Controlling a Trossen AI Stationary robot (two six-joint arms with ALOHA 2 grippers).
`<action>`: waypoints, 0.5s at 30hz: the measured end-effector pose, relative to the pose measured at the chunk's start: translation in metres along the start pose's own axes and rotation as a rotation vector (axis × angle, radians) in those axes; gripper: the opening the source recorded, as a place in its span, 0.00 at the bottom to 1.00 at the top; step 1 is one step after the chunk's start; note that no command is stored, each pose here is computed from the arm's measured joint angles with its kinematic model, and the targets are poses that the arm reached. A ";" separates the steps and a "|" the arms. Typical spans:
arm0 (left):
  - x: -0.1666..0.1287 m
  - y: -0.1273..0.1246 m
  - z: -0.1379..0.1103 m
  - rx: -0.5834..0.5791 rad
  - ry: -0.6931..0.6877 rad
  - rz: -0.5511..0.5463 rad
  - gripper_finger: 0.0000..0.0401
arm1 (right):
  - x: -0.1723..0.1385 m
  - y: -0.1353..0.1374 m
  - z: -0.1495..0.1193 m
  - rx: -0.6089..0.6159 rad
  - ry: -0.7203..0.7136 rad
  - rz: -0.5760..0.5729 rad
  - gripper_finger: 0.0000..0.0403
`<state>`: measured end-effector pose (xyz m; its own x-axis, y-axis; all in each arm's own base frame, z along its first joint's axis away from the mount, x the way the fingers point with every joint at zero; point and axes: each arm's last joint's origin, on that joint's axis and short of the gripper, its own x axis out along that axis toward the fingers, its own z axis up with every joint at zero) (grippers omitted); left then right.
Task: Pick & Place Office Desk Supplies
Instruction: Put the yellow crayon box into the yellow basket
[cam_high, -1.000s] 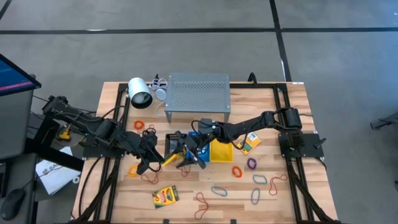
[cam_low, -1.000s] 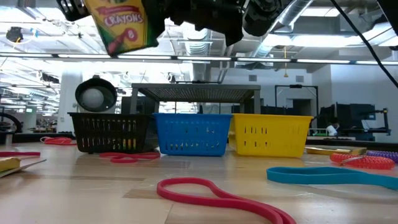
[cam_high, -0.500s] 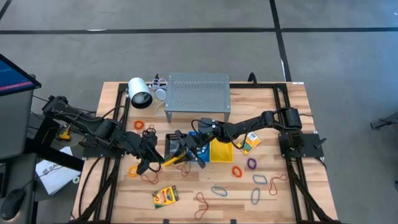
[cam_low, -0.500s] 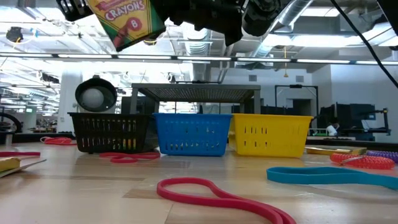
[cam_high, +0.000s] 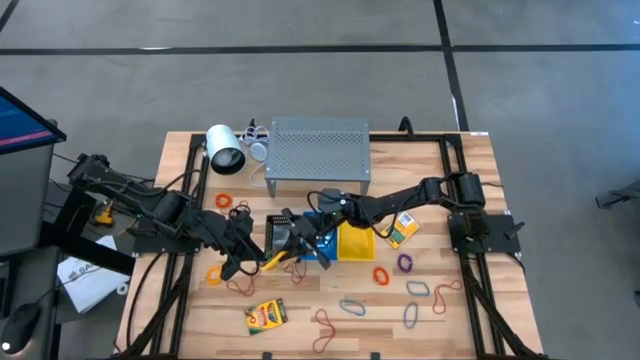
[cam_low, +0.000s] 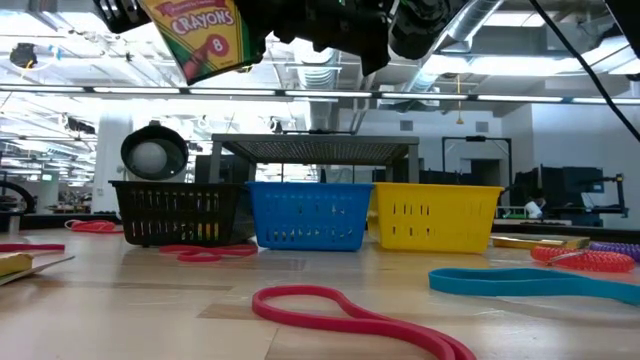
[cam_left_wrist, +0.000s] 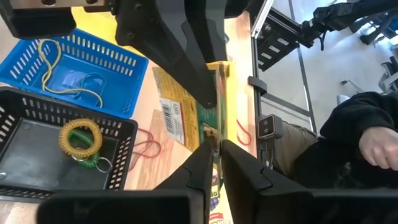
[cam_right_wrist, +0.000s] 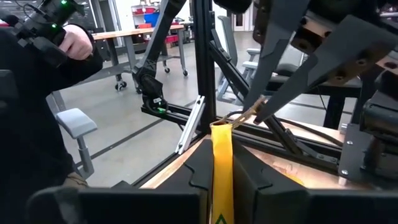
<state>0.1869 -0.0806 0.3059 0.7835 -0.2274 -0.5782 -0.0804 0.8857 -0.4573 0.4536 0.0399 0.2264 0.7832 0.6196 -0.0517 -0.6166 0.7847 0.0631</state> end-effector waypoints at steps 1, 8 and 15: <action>0.000 0.000 0.000 0.002 0.000 0.000 0.09 | 0.000 0.000 0.000 0.002 0.003 -0.001 0.06; 0.000 -0.004 0.005 0.085 -0.058 -0.044 0.23 | 0.000 0.000 0.000 0.002 0.004 -0.001 0.03; -0.001 -0.006 0.008 0.137 -0.081 -0.059 0.39 | 0.000 0.000 -0.002 0.010 0.014 -0.002 0.05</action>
<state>0.1916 -0.0829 0.3140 0.8319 -0.2524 -0.4942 0.0478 0.9198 -0.3894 0.4535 0.0395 0.2248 0.7833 0.6181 -0.0661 -0.6140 0.7859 0.0728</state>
